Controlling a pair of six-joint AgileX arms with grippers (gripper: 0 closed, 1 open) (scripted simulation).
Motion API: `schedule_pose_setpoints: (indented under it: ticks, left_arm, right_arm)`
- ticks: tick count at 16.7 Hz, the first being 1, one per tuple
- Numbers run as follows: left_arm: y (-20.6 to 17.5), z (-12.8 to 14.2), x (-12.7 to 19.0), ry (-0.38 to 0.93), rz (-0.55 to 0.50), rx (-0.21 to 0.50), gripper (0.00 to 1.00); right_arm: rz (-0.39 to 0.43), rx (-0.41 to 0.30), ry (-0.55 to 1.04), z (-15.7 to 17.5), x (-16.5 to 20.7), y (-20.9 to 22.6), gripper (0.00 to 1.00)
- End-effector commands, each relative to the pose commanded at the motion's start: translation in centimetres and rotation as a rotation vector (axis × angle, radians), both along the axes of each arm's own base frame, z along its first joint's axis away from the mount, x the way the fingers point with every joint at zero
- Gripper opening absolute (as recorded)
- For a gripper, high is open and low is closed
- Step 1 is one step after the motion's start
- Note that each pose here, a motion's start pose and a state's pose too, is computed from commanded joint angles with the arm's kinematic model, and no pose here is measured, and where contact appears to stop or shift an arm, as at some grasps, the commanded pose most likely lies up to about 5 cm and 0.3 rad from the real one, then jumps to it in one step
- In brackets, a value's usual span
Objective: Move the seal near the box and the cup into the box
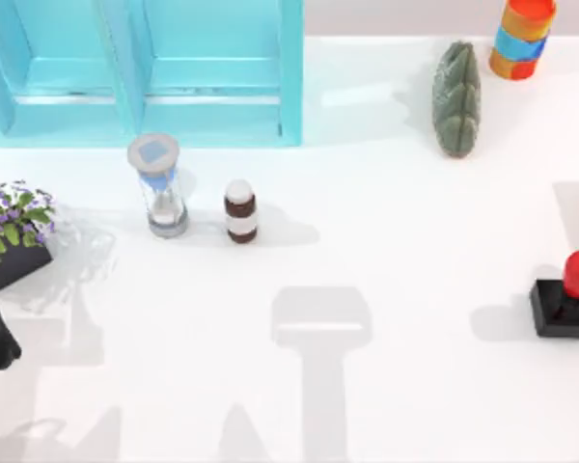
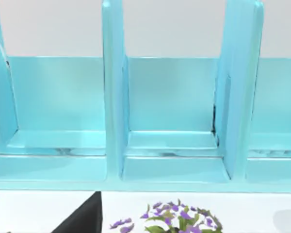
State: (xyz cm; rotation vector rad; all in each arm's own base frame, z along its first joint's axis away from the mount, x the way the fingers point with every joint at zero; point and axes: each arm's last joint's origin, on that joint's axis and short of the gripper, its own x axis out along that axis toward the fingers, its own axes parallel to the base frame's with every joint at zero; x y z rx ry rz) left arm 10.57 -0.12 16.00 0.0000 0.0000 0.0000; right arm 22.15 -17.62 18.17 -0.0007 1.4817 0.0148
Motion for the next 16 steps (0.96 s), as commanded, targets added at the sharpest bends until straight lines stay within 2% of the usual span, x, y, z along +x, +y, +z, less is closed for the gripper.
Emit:
schedule_pose_setpoints:
  ticks: [4,7,10,14,16]
  left_arm:
    - [0.0,0.0,0.0,0.0,0.0,0.0,1.0]
    - [0.0,0.0,0.0,0.0,0.0,0.0,1.0]
    - [0.0,0.0,0.0,0.0,0.0,0.0,1.0]
    - [0.0,0.0,0.0,0.0,0.0,0.0,1.0]
    - [0.0,0.0,0.0,0.0,0.0,0.0,1.0]
  right_arm:
    - [0.011,-0.056,-0.129,4.2,1.3,-1.1,1.0]
    - [0.009,-0.073,-0.148,7.1,1.6,-1.3,1.0]
    - [0.0,-0.046,-0.076,8.5,0.9,-0.5,1.0]
    - [-0.018,0.009,0.057,8.4,-0.5,0.1,1.0]
    - [-0.019,0.016,0.073,8.3,-0.6,0.2,1.0]
